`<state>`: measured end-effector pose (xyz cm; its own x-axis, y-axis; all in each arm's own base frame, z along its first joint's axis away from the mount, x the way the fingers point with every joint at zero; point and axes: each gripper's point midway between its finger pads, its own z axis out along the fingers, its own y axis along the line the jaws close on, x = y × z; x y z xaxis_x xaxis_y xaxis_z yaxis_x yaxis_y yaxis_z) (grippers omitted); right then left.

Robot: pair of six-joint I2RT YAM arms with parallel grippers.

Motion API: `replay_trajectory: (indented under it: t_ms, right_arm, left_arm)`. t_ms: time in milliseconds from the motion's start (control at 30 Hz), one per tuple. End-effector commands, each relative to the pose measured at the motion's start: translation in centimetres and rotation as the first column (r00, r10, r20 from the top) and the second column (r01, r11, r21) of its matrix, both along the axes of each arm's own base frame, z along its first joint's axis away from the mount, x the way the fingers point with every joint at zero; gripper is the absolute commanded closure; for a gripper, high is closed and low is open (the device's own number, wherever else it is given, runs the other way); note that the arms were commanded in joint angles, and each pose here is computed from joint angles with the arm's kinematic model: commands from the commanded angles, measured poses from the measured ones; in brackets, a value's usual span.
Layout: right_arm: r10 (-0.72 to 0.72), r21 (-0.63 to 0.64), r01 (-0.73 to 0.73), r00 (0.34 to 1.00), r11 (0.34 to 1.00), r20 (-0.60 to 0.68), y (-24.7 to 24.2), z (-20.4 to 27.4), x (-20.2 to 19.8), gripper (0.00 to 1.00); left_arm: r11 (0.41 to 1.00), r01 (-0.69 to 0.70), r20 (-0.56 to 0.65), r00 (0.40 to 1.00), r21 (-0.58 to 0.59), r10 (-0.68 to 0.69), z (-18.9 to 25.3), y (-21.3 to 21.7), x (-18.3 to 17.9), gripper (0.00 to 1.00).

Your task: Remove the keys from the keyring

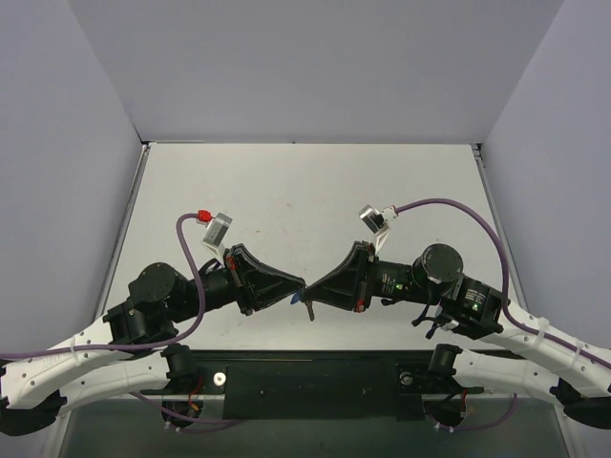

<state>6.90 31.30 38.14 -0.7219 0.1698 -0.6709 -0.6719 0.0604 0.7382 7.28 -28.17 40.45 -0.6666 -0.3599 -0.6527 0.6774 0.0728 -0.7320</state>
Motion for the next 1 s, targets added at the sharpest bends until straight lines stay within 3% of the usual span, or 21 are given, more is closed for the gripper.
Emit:
replay_trajectory:
  t_ms: [0, 367, 800, 967]
  right_arm:
    - [-0.003, 0.058, 0.001, 0.999, 0.998, 0.040, -0.1, 2.2, -0.1, 1.00]
    - [0.018, -0.094, -0.017, 1.000, 0.995, 0.006, 0.3, 0.2, -0.1, 1.00]
    - [0.036, -0.137, -0.039, 0.999, 0.990, -0.029, 0.7, -0.1, -0.1, 1.00]
    - [0.051, -0.151, -0.058, 0.998, 0.987, -0.045, 1.0, 0.0, -0.2, 1.00]
  left_arm:
    - [1.000, 0.024, 0.036, 0.999, 0.000, -0.024, 1.2, 0.4, -0.7, 1.00]
    - [0.957, 0.148, 0.101, 0.979, 0.250, -0.178, 0.1, -0.5, -2.6, 1.00]
    - [0.866, 0.258, 0.123, 0.933, 0.428, -0.338, -2.8, -0.3, -4.4, 1.00]
    - [0.806, 0.300, 0.114, 0.905, 0.510, -0.410, -4.1, -0.2, -4.9, 1.00]
